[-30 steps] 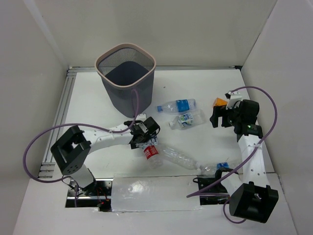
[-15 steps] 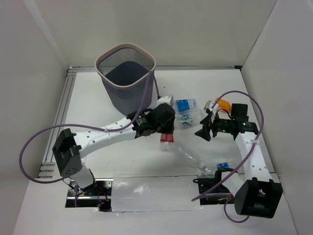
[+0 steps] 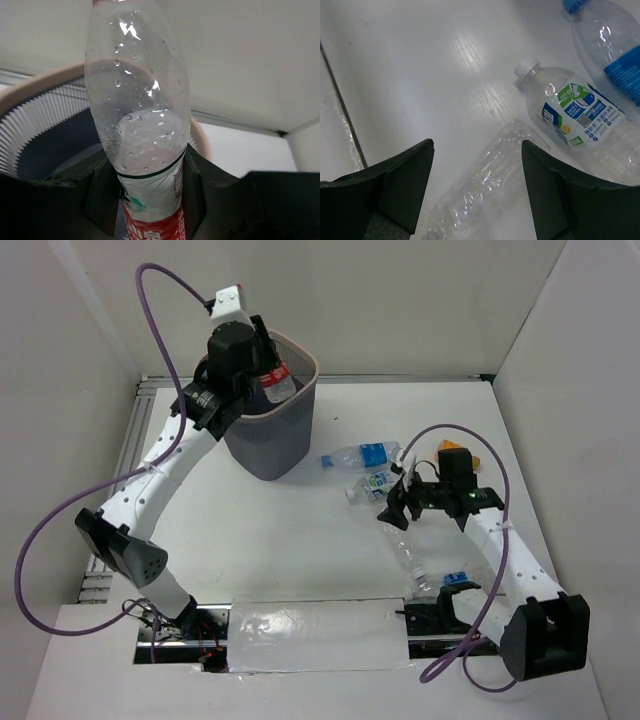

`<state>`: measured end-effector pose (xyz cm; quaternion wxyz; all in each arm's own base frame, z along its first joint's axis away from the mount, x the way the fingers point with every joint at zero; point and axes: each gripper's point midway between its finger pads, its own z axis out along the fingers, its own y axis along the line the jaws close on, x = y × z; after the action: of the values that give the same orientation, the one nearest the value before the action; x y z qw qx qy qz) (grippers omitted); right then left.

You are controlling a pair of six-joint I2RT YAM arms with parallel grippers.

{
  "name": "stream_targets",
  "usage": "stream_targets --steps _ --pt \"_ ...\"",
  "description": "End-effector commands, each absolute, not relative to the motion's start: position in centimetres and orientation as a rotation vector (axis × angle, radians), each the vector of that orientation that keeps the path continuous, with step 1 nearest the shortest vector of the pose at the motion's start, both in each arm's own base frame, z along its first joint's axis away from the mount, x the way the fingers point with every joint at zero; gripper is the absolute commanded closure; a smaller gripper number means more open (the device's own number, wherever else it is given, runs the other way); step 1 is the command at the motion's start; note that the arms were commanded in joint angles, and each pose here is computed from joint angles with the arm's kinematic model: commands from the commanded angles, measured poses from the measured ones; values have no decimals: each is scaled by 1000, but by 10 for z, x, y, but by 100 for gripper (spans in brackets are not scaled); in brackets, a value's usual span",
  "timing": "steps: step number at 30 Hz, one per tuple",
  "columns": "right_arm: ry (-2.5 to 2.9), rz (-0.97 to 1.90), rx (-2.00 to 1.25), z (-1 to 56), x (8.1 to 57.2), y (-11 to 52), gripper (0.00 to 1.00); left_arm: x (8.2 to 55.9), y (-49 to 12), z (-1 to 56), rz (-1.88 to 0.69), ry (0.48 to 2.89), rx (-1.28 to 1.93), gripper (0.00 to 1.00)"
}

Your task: Put the plastic bottles in the bin

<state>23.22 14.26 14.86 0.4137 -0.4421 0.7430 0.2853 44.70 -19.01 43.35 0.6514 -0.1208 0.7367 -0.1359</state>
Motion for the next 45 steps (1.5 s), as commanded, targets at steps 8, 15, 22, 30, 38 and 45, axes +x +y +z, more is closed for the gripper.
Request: stream_targets --steps 8,15,22,30,38,45 --pt "2215 365 -760 100 306 115 22 518 -101 396 -38 1672 -487 23" --pt "2348 144 -624 72 315 86 21 491 -134 424 -84 1662 -298 0" --pt "2340 181 -573 93 316 89 19 396 -236 421 -287 1663 61 0" --pt "2380 198 -501 109 314 84 18 308 -317 296 -459 1913 263 0" --pt "2486 231 -533 98 297 85 16 268 -340 240 -480 2017 301 0" --pt "2495 251 -517 95 302 86 15 254 -334 216 -488 2077 301 0"
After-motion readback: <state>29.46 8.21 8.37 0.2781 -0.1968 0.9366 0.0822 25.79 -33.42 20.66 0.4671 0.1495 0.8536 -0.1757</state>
